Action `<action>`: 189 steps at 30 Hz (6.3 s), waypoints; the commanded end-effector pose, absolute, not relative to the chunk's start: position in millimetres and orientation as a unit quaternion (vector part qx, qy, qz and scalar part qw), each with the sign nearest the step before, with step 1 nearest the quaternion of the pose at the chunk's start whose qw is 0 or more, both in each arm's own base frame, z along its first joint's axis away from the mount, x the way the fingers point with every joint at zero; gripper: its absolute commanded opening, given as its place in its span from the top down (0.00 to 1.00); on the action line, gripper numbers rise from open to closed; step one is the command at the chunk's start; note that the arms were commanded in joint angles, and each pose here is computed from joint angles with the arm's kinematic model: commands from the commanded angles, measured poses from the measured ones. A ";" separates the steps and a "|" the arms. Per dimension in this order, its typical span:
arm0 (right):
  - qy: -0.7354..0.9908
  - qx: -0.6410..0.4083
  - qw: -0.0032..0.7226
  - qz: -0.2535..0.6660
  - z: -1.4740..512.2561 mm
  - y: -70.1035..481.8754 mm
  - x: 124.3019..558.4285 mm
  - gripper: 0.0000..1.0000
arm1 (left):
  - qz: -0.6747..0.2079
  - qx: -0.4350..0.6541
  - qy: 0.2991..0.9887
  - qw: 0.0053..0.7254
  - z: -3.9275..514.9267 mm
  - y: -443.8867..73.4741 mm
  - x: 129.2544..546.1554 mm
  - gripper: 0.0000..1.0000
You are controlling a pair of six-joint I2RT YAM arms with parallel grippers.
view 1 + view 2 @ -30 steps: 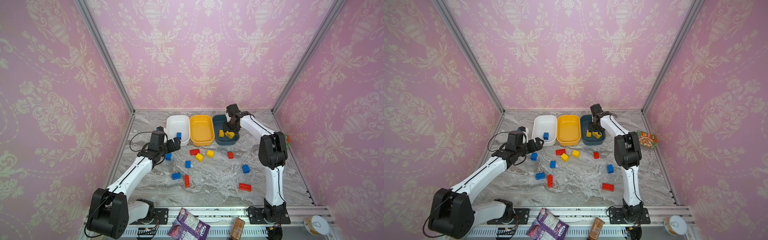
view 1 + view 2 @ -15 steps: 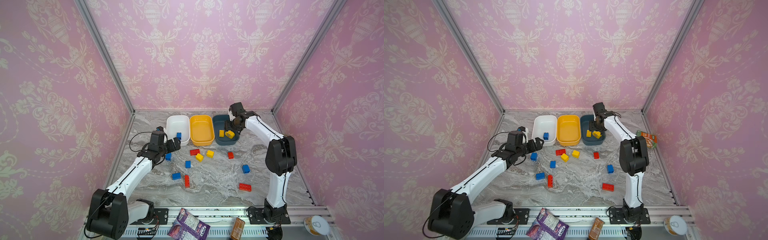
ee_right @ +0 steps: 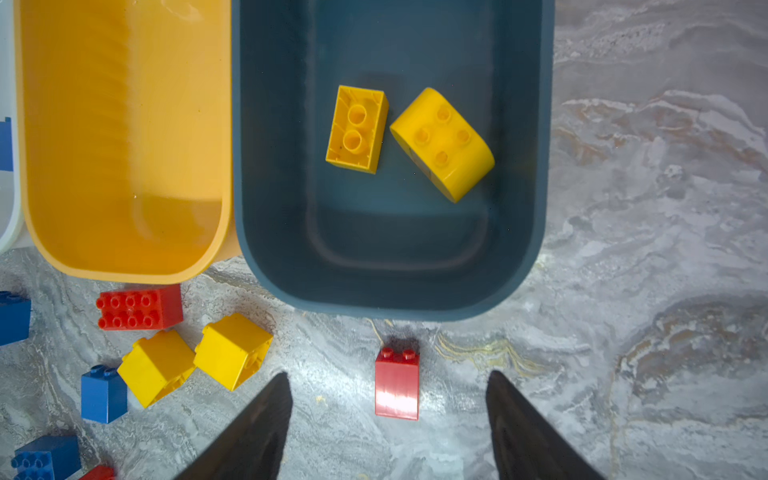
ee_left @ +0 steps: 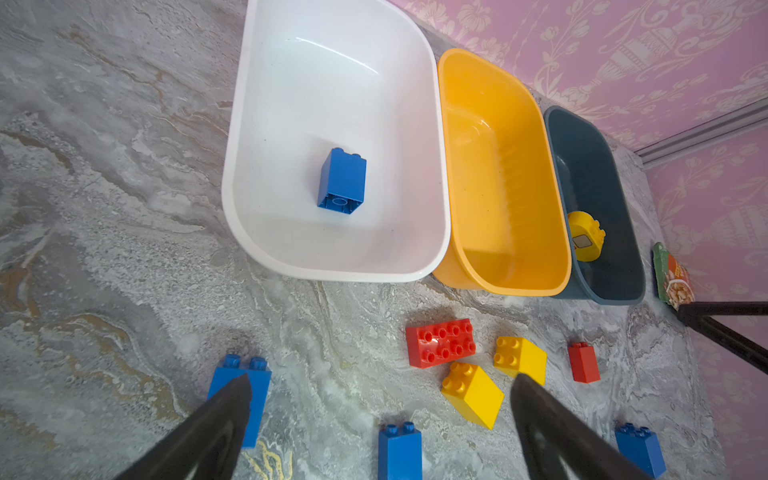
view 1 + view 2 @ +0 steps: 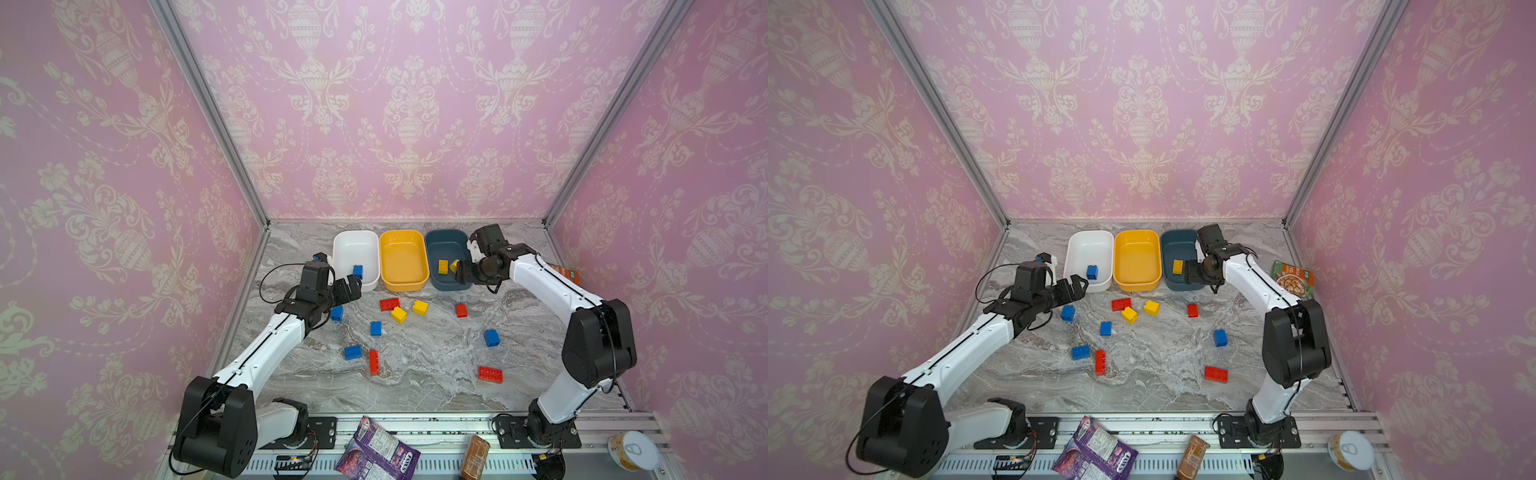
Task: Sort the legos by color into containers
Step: 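Move the right gripper to a small red brick and grasp it, then carry the red brick into the yellow container and release it, then grasp a blue brick with the left gripper while the right gripper withdraws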
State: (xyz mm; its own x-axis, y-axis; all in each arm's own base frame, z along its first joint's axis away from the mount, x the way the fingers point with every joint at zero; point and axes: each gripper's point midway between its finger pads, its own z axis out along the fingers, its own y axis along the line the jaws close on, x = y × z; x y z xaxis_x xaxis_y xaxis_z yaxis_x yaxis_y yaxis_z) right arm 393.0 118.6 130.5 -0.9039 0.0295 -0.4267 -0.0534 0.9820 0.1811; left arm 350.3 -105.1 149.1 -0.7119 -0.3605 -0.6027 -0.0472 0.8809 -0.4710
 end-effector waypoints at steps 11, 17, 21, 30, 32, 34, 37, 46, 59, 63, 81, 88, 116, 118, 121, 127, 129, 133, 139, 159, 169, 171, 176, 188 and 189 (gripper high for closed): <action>0.985 -0.024 0.147 0.082 81.0 128.3 330.1 0.24 | -0.237 -0.115 0.897 0.354 144.4 -109.4 350.2 0.01; 0.988 -0.045 0.132 0.067 60.0 138.3 328.0 0.24 | -0.241 -0.116 0.896 0.354 144.6 -107.8 344.3 0.01; 0.989 -0.056 0.130 0.052 49.6 139.3 334.8 0.26 | -0.246 -0.126 0.898 0.343 132.3 -102.8 336.2 0.01; 0.990 -0.076 0.122 0.019 31.3 134.2 344.2 0.29 | -0.259 -0.141 0.893 0.339 126.4 -96.9 329.7 0.01; 0.989 -0.076 0.122 0.019 29.3 135.0 346.0 0.31 | -0.259 -0.143 0.893 0.340 125.8 -96.2 329.1 0.01; 0.989 -0.076 0.123 0.018 28.4 135.2 348.0 0.33 | -0.258 -0.145 0.892 0.340 124.7 -94.9 328.4 0.01; 0.989 -0.078 0.124 0.013 26.9 134.4 350.8 0.36 | -0.259 -0.147 0.892 0.341 125.1 -94.1 328.3 0.01; 0.989 -0.081 0.120 0.005 21.6 133.0 351.9 0.50 | -0.258 -0.149 0.891 0.342 124.2 -92.6 327.6 0.01; 0.989 -0.082 0.127 0.007 31.2 134.0 349.9 0.70 | -0.258 -0.151 0.890 0.343 124.6 -92.0 326.3 0.01; 0.987 -0.090 0.132 0.015 43.3 141.7 344.6 0.70 | -0.257 -0.152 0.890 0.346 125.2 -91.0 325.4 0.01; 0.954 -0.124 0.253 0.106 149.9 229.7 394.6 0.72 | -0.267 -0.155 0.885 0.349 125.6 -93.0 324.6 0.01; 0.946 -0.128 0.270 0.122 146.1 258.0 431.8 0.72 | -0.265 -0.155 0.885 0.350 127.3 -91.7 321.7 0.01; 0.952 -0.144 0.246 0.111 104.3 283.5 468.6 0.39 | -0.251 -0.156 0.890 0.346 129.0 -87.1 320.6 0.01; 0.951 -0.144 0.249 0.112 108.1 283.2 467.9 0.39 | -0.250 -0.157 0.891 0.345 128.5 -86.8 320.2 0.01; 0.950 -0.145 0.252 0.115 113.4 283.9 465.1 0.39 | -0.244 -0.155 0.894 0.343 127.7 -85.8 319.2 0.01; 0.947 -0.148 0.254 0.129 126.2 282.5 453.3 0.36 | -0.221 -0.145 0.905 0.334 125.8 -80.9 314.6 0.01; 0.946 -0.149 0.252 0.136 130.7 280.8 446.7 0.35 | -0.209 -0.140 0.911 0.327 124.5 -78.5 312.3 0.01; 0.945 -0.151 0.253 0.145 140.9 273.8 428.2 0.29 | -0.184 -0.130 0.922 0.315 123.5 -73.2 308.1 0.01; 0.944 -0.150 0.248 0.155 150.0 257.1 394.7 0.20 | -0.141 -0.111 0.940 0.289 120.1 -65.6 309.6 0.04; 0.955 -0.091 0.196 0.204 132.4 200.1 321.5 0.04 | -0.018 -0.020 0.982 0.186 82.3 -63.9 326.4 0.31; 0.953 -0.064 0.193 0.226 130.3 187.8 320.8 0.01 | -0.019 -0.006 0.989 0.146 51.6 -71.7 341.8 0.35; 0.952 -0.063 0.194 0.227 130.7 187.4 320.7 0.01 | -0.015 -0.004 0.990 0.140 46.9 -71.6 343.5 0.36; 0.953 -0.060 0.194 0.226 130.3 184.8 320.9 0.01 | -0.010 -0.006 0.991 0.132 39.0 -70.6 345.4 0.42; 0.952 -0.054 0.196 0.227 129.3 181.9 321.8 0.01 | -0.009 -0.015 0.991 0.129 32.6 -69.6 344.1 0.62; 0.952 -0.054 0.197 0.227 129.4 181.6 322.0 0.00 | -0.010 -0.016 0.991 0.131 33.6 -69.7 344.5 0.64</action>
